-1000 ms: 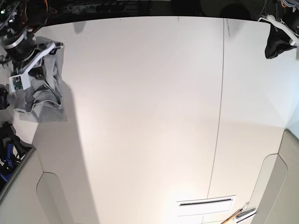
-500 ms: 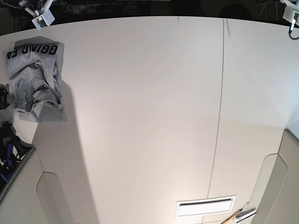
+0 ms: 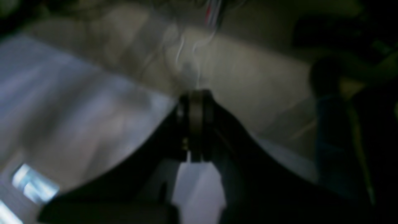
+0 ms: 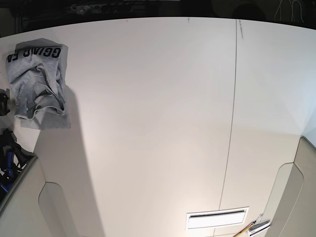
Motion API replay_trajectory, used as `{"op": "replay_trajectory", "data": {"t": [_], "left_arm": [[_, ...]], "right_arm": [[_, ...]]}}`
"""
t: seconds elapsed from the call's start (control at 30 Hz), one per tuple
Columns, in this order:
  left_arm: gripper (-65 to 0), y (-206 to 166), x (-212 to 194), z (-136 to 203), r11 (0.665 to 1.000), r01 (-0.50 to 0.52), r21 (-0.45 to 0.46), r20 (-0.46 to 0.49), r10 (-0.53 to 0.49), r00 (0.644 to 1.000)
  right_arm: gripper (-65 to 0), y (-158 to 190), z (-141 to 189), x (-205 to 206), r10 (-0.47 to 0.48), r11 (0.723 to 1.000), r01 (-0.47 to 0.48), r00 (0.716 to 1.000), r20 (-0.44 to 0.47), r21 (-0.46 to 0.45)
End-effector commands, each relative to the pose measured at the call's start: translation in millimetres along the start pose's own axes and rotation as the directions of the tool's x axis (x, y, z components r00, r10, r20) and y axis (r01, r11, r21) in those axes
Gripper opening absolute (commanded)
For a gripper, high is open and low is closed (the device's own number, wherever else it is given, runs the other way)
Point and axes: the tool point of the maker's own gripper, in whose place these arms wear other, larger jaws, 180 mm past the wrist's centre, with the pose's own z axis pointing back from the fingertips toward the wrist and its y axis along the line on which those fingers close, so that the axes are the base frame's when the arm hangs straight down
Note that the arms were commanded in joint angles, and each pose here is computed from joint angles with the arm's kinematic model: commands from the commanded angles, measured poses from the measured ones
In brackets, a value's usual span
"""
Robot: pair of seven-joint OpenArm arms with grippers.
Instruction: Fold the T-shirt properly
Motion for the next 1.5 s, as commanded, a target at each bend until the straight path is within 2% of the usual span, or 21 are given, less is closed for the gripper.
{"op": "replay_trajectory", "data": {"t": [0.0, 0.1, 0.17, 0.27, 0.4, 0.5, 0.63, 0.7, 0.77, 0.87, 0.93, 1.07, 1.2, 1.27, 1.37, 1.47], "left_arm": [[-65.0, 1, -3, -5, 1.0, 0.003, -0.01, -0.013, -0.003, 1.0], [-65.0, -1, -3, -31, 0.999, -0.005, -0.042, -0.056, 0.002, 0.998], [-65.0, -8, 8, -47, 0.997, 0.008, -0.072, -0.049, -0.012, 0.999], [-65.0, -24, 30, -70, 0.99, 0.084, -0.111, -0.006, -0.085, 0.996], [-65.0, -40, 37, -101, 0.966, 0.235, -0.108, -0.045, -0.241, 0.969], [-65.0, -54, 44, -122, 0.944, 0.311, -0.114, -0.036, -0.316, 0.948], [-65.0, -67, 50, -146, 0.918, 0.381, -0.109, -0.008, -0.384, 0.923], [-65.0, -67, 48, -157, 0.911, 0.4, -0.103, -0.03, -0.405, 0.914], [-65.0, -64, 46, -165, 0.91, 0.404, -0.094, -0.06, -0.411, 0.91], [-65.0, -56, 51, -173, 0.915, 0.396, -0.076, -0.067, -0.401, 0.914], [-65.0, -47, 55, -175, 0.914, 0.403, -0.055, -0.065, -0.406, 0.912], [-65.0, -26, 64, -178, 0.901, 0.434, 0.023, -0.067, -0.432, 0.9], [-65.0, -3, 92, -177, 0.881, 0.441, 0.173, -0.02, -0.444, 0.896], [-65.0, 10, 109, -173, 0.864, 0.423, 0.275, 0.007, -0.442, 0.897], [-65.0, 30, 132, -163, 0.828, 0.37, 0.421, 0.057, -0.431, 0.901], [-65.0, 41, 148, -154, 0.796, 0.33, 0.508, 0.109, -0.439, 0.892]], "right_arm": [[-65.0, 7, -8, -14, 0.014, 0.999, -0.012, 0.998, -0.055, 0.04], [-65.0, 19, -39, -39, 0.061, 0.991, -0.038, 0.983, -0.174, 0.129], [-65.0, 17, -61, -47, 0.079, 0.989, -0.049, 0.972, -0.22, 0.139], [-65.0, -5, -94, -56, 0.12, 0.992, -0.105, 0.952, -0.281, 0.067], [-65.0, -42, -126, -65, 0.147, 0.987, -0.161, 0.909, -0.39, -0.003], [-65.0, -67, -139, -60, 0.145, 0.983, -0.18, 0.885, -0.442, -0.04], [-65.0, -91, -152, -34, 0.137, 0.977, -0.195, 0.885, -0.446, -0.088], [-65.0, -100, -156, -12, 0.114, 0.975, -0.182, 0.903, -0.414, -0.129], [-65.0, -107, -160, 14, 0.077, 0.972, -0.147, 0.936, -0.343, -0.181], [-65.0, -116, -167, 61, 0.032, 0.958, -0.077, 0.986, -0.164, -0.275], [-65.0, -119, -168, 88, 0.018, 0.945, -0.033, 0.999, -0.049, -0.325], [-64.9, -102, -174, 128, 0.035, 0.948, -0.01, 0.997, 0.075, -0.318], [-64.9, -71, -186, 149, 0.021, 0.968, 0.016, 0.989, 0.144, -0.252], [-64.9, -57, -193, 153, -0.008, 0.974, 0.044, 0.987, 0.162, -0.224], [-64.9, -49, -201, 160, -0.04, 0.967, 0.09, 0.977, 0.209, -0.238], [-64.9, -43, -208, 163, -0.056, 0.964, 0.118, 0.967, 0.249, -0.239]]}}
